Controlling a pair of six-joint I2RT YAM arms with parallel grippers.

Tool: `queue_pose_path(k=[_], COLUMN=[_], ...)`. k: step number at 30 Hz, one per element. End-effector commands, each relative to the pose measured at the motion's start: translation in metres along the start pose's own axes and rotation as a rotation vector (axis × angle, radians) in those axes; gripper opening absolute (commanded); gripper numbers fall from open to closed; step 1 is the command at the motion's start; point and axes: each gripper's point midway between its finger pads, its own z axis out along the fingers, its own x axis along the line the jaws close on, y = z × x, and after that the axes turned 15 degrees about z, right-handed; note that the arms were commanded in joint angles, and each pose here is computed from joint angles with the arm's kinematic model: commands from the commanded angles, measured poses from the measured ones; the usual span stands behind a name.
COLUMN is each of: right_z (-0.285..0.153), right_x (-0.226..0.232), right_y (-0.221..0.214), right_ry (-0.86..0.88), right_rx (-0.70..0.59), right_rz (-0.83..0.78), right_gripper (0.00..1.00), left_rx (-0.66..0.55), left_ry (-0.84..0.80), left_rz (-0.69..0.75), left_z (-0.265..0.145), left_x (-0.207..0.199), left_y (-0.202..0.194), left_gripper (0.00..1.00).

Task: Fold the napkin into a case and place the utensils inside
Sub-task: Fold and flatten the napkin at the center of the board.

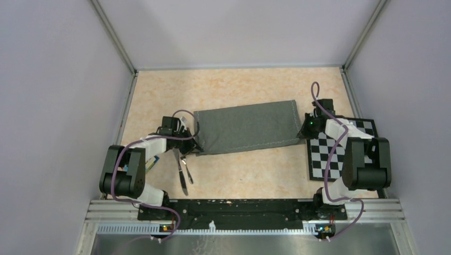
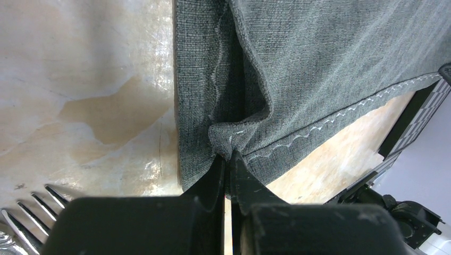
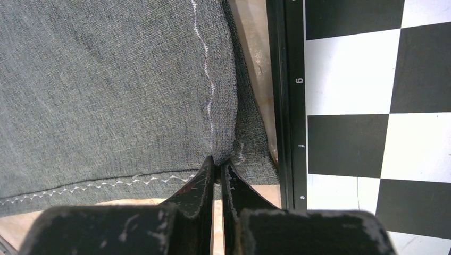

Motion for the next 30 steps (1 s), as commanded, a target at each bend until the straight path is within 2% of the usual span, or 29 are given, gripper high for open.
queue_pose_path(k=[1, 7, 13, 19, 23, 26, 30], right_z=[0.002, 0.004, 0.004, 0.003, 0.001, -0.017, -0.061], right_x=[0.001, 0.001, 0.000, 0.003, 0.013, 0.041, 0.091], right_y=[0.010, 0.010, 0.009, 0.010, 0.009, 0.021, 0.062], right_ry=[-0.002, -0.003, -0.005, 0.004, 0.050, 0.159, 0.314], right_rx=[-0.040, -0.036, -0.035, -0.033, -0.014, -0.039, -0.182], right_rz=[-0.005, -0.003, -0.002, -0.004, -0.007, -0.021, -0.025], right_gripper=[0.00, 0.00, 0.00, 0.00, 0.00, 0.00, 0.00], left_rx=[-0.082, -0.200, -0.214, -0.135, -0.120, -0.189, -0.373], left_ry=[-0.029, -0.068, -0.093, 0.029, 0.019, -0.022, -0.008], left_rz=[0.070, 0.160, 0.206, 0.144, 0.119, 0.155, 0.242], left_z=[-0.012, -0.034, -0.033, -0.016, -0.015, -0.032, -0.065], left_x=[-0.015, -0.041, -0.049, -0.012, -0.011, -0.034, -0.066], left_y=[0.020, 0.052, 0.066, 0.029, 0.021, 0.049, 0.119], left_gripper=[0.02, 0.00, 0.00, 0.00, 0.00, 0.00, 0.00])
